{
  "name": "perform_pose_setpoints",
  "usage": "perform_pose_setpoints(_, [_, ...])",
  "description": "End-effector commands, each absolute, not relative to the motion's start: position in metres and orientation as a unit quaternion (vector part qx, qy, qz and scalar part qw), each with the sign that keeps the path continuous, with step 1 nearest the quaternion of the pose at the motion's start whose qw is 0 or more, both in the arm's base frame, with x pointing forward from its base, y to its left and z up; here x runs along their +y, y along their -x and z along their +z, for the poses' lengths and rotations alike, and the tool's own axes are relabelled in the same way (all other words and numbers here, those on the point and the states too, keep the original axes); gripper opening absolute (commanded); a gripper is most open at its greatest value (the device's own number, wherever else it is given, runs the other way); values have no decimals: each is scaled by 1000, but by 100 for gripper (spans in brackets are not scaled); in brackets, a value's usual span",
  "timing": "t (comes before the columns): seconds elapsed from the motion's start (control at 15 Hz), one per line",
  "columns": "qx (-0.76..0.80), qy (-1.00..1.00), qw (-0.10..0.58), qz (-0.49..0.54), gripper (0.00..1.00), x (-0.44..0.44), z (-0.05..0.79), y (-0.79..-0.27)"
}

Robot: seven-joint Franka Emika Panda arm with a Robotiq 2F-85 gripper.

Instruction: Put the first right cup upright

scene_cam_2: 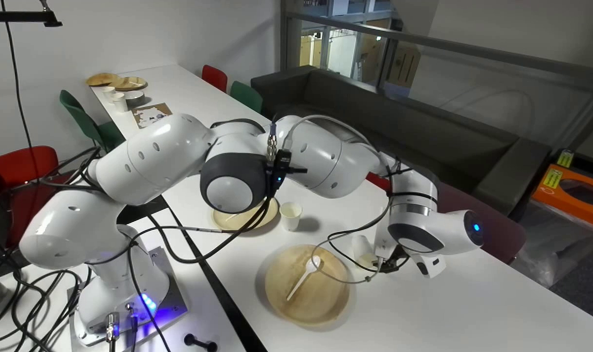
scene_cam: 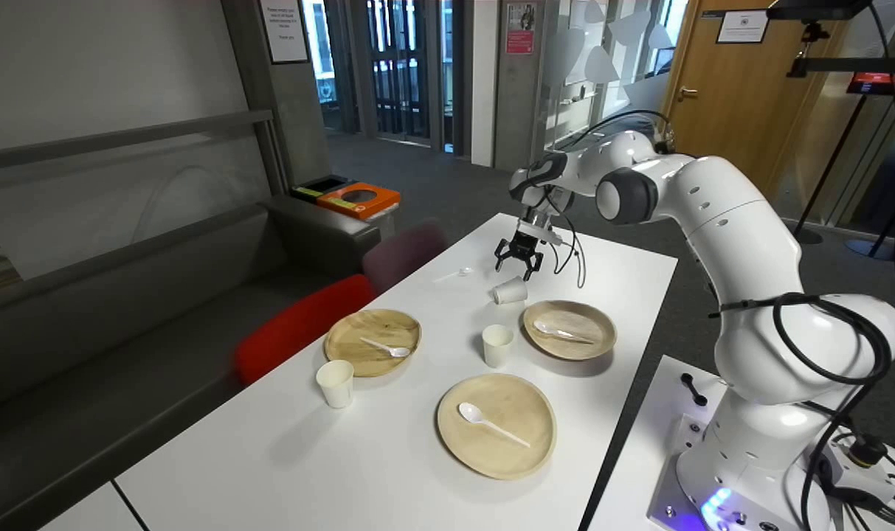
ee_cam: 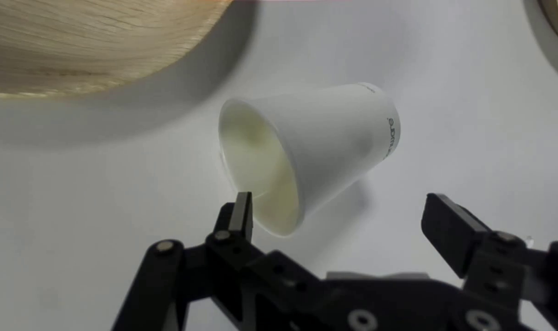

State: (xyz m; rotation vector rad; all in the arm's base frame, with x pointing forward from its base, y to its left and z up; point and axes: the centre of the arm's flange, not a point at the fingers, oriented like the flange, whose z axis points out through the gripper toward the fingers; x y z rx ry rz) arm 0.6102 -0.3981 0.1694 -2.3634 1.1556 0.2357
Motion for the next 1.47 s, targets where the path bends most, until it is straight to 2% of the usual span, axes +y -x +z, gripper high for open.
perform_pose_setpoints(0.0, [445, 846, 279, 91, 100, -394, 171, -618])
perform_pose_setpoints(0.07, [448, 843, 283, 91, 75, -392, 171, -619])
perform_pose_setpoints(0.2, [452, 839, 288, 89, 68, -389, 172, -621])
perform_pose_setpoints(0.73, [455, 837, 293, 82, 5, -389, 180, -620])
perform_pose_setpoints(0.8, [454, 837, 294, 80, 0, -389, 183, -619])
perform_pose_setpoints(1.07, [453, 841, 293, 47, 1, -397, 218, -608])
perform_pose_setpoints(1.4, [442, 866, 220, -78, 1, -416, 296, -588])
